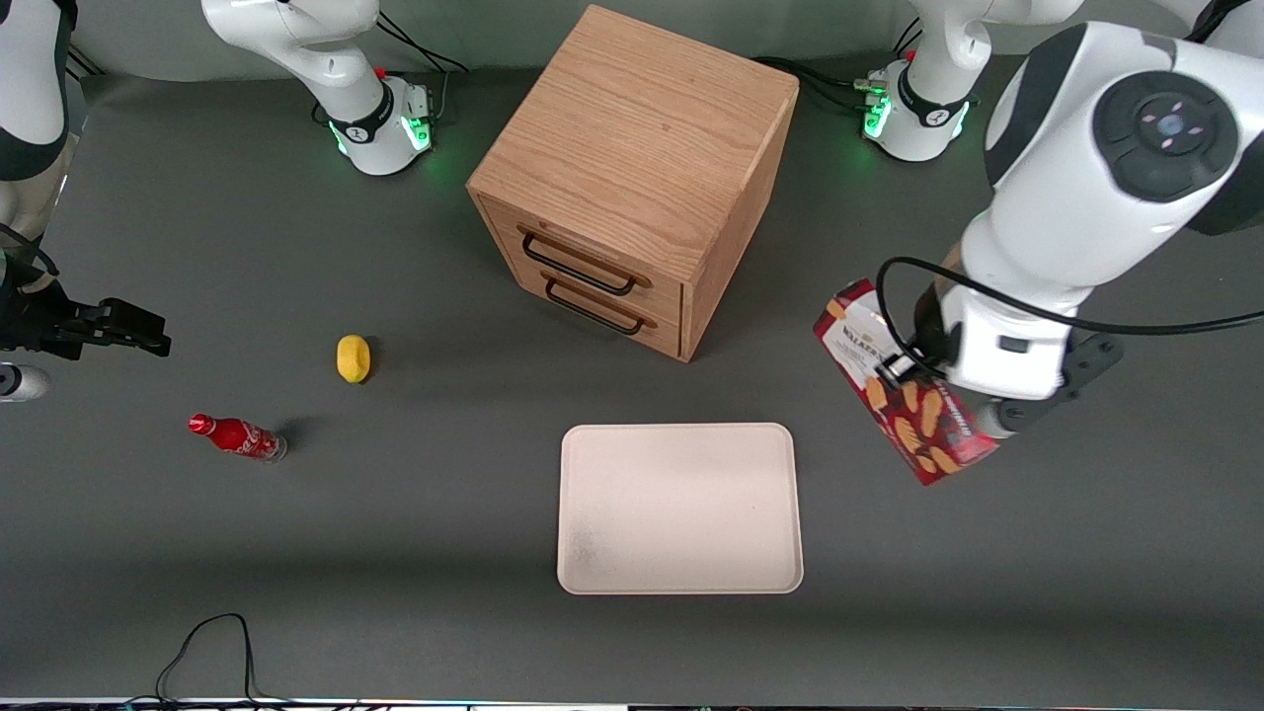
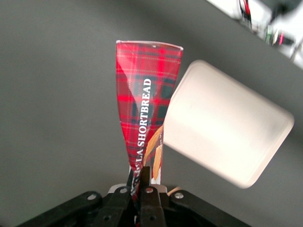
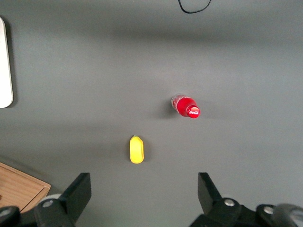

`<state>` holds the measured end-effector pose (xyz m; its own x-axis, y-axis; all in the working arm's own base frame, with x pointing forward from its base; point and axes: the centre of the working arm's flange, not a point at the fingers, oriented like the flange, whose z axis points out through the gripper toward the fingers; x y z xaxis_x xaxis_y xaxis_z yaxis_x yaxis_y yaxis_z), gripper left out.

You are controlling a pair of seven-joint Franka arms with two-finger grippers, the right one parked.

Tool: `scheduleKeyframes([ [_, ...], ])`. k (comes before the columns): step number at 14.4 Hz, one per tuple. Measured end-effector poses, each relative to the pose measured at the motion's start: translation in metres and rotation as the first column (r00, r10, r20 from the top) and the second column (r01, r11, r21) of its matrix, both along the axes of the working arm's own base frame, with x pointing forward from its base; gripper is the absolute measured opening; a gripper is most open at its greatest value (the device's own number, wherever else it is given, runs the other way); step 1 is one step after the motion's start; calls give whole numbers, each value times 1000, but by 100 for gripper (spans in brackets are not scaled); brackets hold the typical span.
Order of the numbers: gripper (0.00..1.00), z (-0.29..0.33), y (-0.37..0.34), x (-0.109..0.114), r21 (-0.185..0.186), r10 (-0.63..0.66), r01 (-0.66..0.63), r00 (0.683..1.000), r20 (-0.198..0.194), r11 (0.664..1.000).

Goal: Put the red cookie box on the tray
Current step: 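Lift the box with the left gripper and swing it upright, then carry the box over the white tray and lower it onto the tray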

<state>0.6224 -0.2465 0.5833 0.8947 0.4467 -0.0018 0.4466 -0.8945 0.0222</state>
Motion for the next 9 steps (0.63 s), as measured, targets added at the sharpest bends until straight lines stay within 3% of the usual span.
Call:
scheduleKeyframes([
  [3,3,-3,-15,-2,0,-212,212,977,-35,977],
  [9,3,3,-33,-3,-12,-438,439,899,7,899],
])
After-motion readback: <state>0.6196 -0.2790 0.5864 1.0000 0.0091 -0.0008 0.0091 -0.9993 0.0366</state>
